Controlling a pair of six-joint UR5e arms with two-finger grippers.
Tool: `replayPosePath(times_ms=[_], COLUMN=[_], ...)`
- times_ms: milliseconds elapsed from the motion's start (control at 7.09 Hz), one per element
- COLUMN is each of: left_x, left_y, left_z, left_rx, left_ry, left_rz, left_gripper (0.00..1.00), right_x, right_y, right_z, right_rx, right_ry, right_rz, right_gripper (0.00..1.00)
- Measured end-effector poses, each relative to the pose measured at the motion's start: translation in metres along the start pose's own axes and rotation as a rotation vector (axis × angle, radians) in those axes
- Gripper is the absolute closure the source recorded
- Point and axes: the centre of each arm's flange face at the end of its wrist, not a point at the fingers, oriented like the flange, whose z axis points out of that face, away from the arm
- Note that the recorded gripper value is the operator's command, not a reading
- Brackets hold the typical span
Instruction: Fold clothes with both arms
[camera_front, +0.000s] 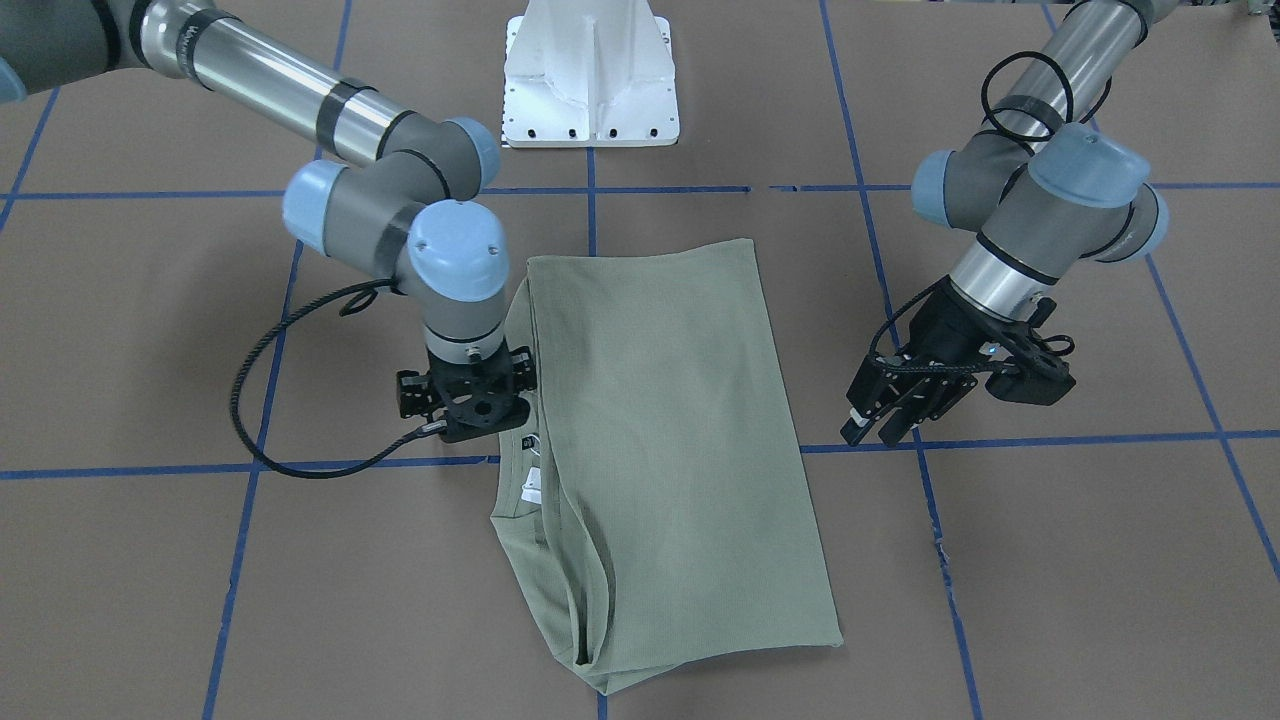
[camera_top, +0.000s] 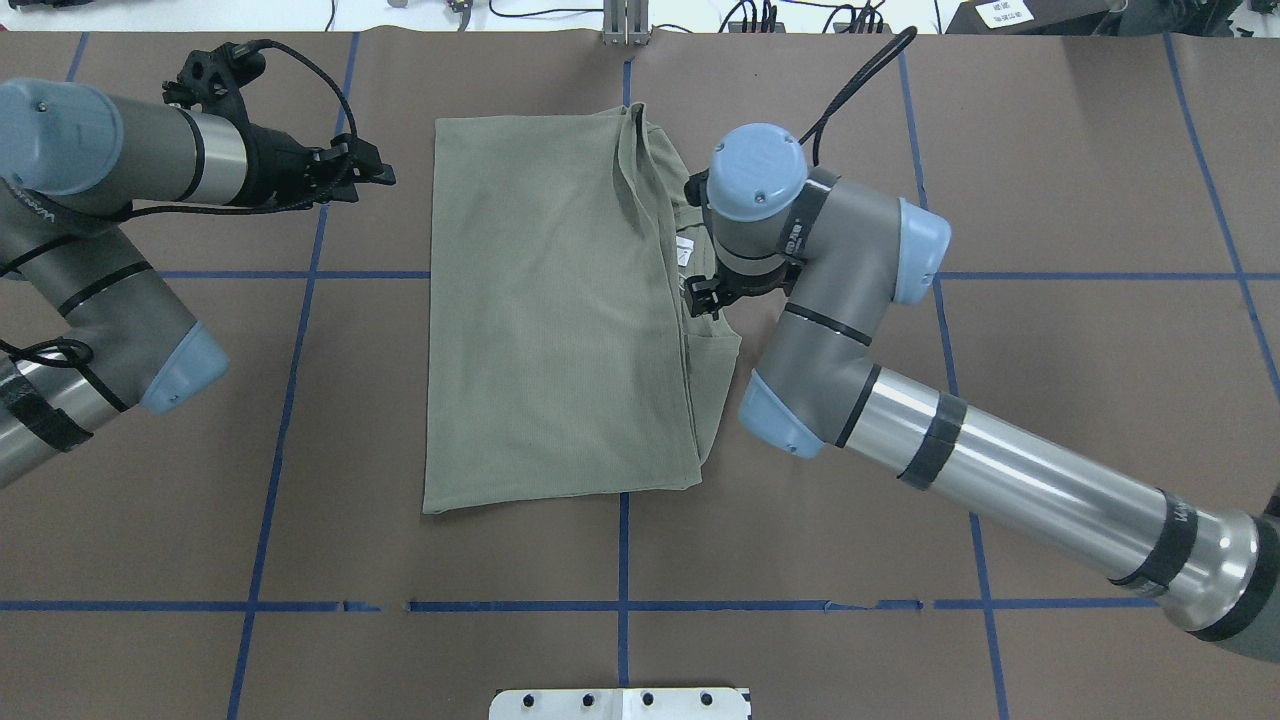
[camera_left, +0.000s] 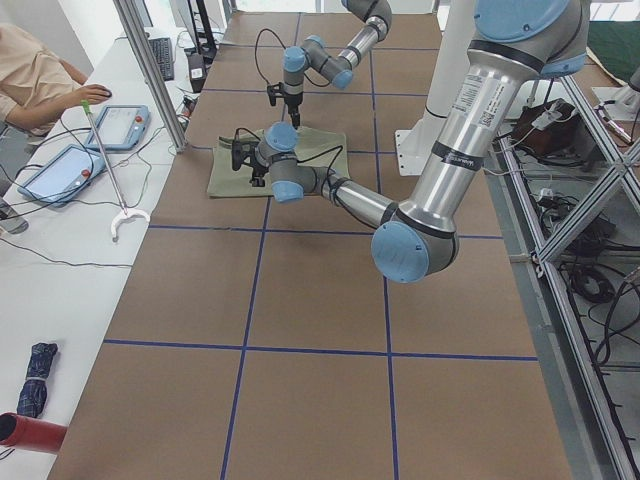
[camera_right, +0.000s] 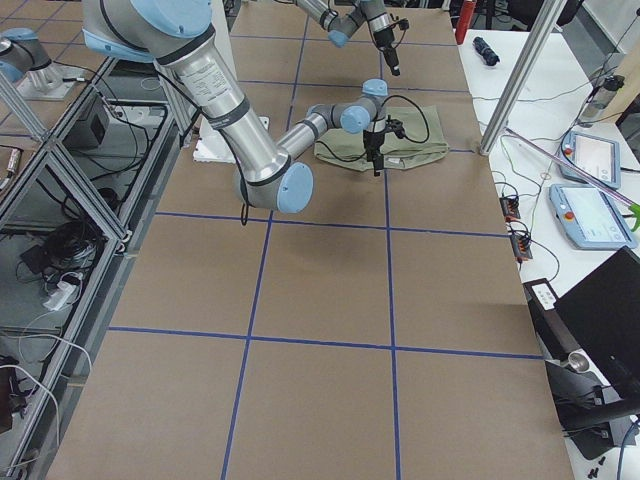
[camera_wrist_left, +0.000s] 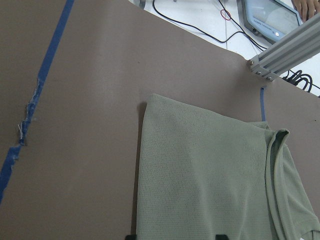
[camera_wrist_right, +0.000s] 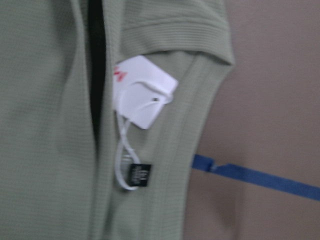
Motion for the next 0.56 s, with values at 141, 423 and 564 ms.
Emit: replayPosePath(times_ms=[141,423,564], left_x=[0.002,0.003,0.003], left_y=[0.000,0.000,0.000], left_z=[-0.001,-0.003,-0.003], left_rx=[0.001,0.002,0.002], left_ry=[0.003,0.004,0.004], left_rz=[0.001,0.001,0.001], left_gripper=[0.39,0.39,0.39], right_x=[0.012,0.002,-0.013], right_y=[0.002,-0.014,-0.032], right_z=[-0.009,-0.025,-0.031], right_rx=[-0.003,0.020,0.040], right_ry=[-0.012,-0.021,-0.013], right_rz=[-0.006,-0.001,0.016], right_gripper=[0.00,0.00,0.00])
